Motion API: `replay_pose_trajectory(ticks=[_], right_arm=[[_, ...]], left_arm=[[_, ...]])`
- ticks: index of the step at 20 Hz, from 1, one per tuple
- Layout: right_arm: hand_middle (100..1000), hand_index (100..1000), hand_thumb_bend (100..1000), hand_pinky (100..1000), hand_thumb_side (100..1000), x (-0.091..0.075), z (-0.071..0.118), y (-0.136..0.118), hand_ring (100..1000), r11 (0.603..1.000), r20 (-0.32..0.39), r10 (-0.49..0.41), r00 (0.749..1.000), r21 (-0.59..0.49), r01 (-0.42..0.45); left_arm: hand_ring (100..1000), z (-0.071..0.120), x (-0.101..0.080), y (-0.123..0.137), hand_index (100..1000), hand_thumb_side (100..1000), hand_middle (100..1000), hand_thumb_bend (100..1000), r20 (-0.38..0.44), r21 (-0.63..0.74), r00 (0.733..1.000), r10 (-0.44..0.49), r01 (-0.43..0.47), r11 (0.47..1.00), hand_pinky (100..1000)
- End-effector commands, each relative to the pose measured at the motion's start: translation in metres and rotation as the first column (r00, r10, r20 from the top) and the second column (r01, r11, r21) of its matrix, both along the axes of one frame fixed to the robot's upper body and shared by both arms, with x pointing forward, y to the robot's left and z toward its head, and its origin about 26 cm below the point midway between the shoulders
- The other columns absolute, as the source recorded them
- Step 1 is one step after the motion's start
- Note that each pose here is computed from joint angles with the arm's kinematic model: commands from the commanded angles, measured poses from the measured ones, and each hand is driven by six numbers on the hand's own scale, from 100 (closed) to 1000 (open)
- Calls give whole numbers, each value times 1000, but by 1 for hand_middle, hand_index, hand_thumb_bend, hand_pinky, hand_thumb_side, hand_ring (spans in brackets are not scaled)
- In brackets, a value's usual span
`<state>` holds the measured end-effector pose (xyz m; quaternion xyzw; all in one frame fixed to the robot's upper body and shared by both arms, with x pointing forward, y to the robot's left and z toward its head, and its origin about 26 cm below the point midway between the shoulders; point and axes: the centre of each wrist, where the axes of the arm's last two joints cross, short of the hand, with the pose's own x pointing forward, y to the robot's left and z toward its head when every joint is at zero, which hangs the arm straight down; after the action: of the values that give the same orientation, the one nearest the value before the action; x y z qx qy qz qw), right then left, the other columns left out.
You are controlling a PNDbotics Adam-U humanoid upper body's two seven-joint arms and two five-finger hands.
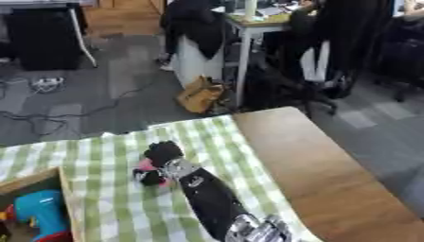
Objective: Pick up objects on the table and place them in the box.
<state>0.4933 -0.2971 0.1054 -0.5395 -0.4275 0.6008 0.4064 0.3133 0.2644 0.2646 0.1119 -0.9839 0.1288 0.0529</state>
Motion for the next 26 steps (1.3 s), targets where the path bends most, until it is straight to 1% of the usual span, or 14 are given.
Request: replay_pose_trajectory(ticks=[1,2,4,6,7,9,10,11,13,14,19,22,25,26], right_arm=[[639,781,338,681,936,3,10,-6,665,1000,6,-12,1000,-25,12],[653,782,350,699,933,3,11,-6,709,1000,-5,-13,1000,-28,13],[671,811,346,717,913,4,16,-9,751,999,-63,-24,998,-27,23],[671,810,337,715,903,6,24,-12,754,999,-129,-39,991,-25,36],[697,809,330,714,883,7,27,-15,764,999,-173,-48,984,-21,45],[699,817,321,703,874,8,37,-19,757,998,-231,-57,971,-4,58],[700,821,272,696,880,8,41,-20,747,998,-246,-59,967,5,62],[699,821,324,696,869,8,45,-21,747,998,-251,-58,966,12,63],[699,825,318,686,862,9,51,-22,739,998,-255,-54,965,24,62],[688,822,288,650,829,9,53,-23,700,998,-256,-52,965,29,62],[681,806,256,603,763,8,69,-35,656,995,-249,-40,968,74,60],[673,796,238,591,752,6,71,-40,644,994,-250,-47,967,84,70],[649,775,215,536,743,5,71,-42,590,993,-240,-52,969,87,75],[649,775,214,534,742,5,71,-43,587,993,-235,-53,971,86,75]], left_arm=[[915,9,-3,2,934,1000,931,132,34,7,999,10,-11,1000,897],[915,9,-3,2,934,1000,931,132,34,8,999,10,-11,1000,897],[915,9,-3,2,933,1000,931,132,34,10,999,10,-10,1000,897],[915,10,-3,1,933,1000,931,132,36,10,999,8,-9,1000,897],[915,10,-3,1,932,1000,931,132,37,11,999,8,-8,1000,897],[914,10,-3,2,931,1000,930,132,38,11,999,8,-9,1000,897],[914,10,-3,2,931,1000,931,133,38,10,999,9,-10,1000,897],[914,10,-3,2,931,1000,930,132,38,10,999,10,-10,1000,897],[914,10,-3,2,931,1000,930,131,39,10,999,9,-10,1000,898],[914,10,-3,2,931,1000,930,132,40,10,999,9,-10,1000,897],[914,12,-3,2,930,1000,930,129,46,10,999,11,-12,1000,898],[913,12,-3,2,930,1000,929,128,47,7,999,14,-14,1000,898],[913,12,-3,2,930,1000,929,128,49,7,999,15,-16,1000,898],[913,12,-3,2,930,1000,929,128,49,7,999,16,-16,1000,898]])
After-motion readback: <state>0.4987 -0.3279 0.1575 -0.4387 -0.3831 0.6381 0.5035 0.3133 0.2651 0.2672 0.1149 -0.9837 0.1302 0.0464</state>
